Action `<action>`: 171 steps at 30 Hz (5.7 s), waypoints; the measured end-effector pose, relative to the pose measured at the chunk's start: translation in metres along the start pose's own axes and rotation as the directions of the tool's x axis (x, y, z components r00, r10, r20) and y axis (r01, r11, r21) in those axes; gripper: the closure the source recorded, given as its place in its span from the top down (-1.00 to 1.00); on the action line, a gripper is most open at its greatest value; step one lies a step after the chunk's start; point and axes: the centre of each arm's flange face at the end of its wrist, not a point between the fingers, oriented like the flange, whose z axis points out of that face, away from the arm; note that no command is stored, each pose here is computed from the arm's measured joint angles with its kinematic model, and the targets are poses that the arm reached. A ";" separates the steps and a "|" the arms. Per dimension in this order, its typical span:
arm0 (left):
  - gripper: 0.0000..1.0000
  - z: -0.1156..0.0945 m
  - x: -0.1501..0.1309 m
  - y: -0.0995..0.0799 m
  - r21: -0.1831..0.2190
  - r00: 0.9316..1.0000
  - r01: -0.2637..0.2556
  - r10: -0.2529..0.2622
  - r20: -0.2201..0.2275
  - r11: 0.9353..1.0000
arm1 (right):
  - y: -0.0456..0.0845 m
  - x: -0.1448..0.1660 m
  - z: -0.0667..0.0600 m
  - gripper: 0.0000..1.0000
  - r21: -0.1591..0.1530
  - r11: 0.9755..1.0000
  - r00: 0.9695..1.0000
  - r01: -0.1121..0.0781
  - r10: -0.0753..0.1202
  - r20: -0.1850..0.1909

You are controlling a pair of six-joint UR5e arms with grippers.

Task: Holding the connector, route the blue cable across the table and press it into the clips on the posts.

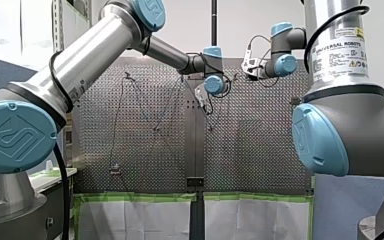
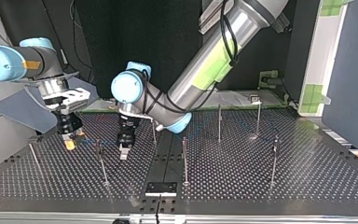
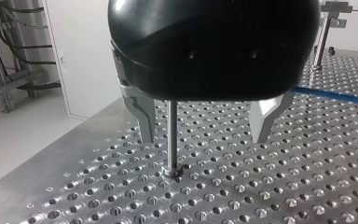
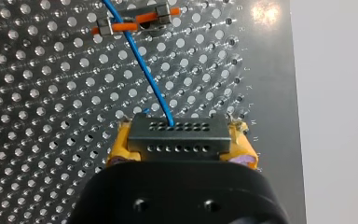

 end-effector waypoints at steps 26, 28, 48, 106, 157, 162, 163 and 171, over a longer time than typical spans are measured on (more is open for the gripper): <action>1.00 0.000 0.000 0.000 0.000 1.000 0.000 0.000 0.000 1.000 | 0.000 0.000 0.000 -1.00 0.000 1.000 1.000 0.000 0.000 0.000; 1.00 0.000 0.000 0.000 0.000 1.000 0.000 0.000 0.000 1.000 | 0.000 0.000 0.000 -1.00 0.000 1.000 1.000 0.000 0.000 0.000; 1.00 0.000 0.000 0.000 0.000 1.000 0.000 0.000 0.000 1.000 | 0.000 0.000 0.000 -1.00 0.000 1.000 1.000 0.000 0.000 0.000; 1.00 0.019 -0.019 0.016 -0.020 0.999 0.010 -0.009 0.051 1.000 | 0.000 0.000 0.000 -1.00 0.000 1.000 1.000 0.000 0.000 0.000; 1.00 0.021 -0.023 0.016 -0.020 0.998 0.014 -0.013 0.062 1.000 | 0.000 0.000 0.000 -1.00 0.000 1.000 1.000 0.000 0.000 0.000; 1.00 0.021 -0.023 0.016 -0.020 0.998 0.014 -0.013 0.062 1.000 | 0.000 0.000 0.000 -1.00 0.000 1.000 1.000 0.000 0.000 0.000; 1.00 0.021 -0.023 0.016 -0.020 0.998 0.014 -0.013 0.062 1.000 | 0.000 0.000 0.000 -1.00 0.000 1.000 1.000 0.000 0.000 0.000; 1.00 0.021 -0.023 0.016 -0.020 0.998 0.014 -0.013 0.062 1.000 | 0.000 0.000 0.000 -1.00 0.000 1.000 1.000 0.000 0.000 0.000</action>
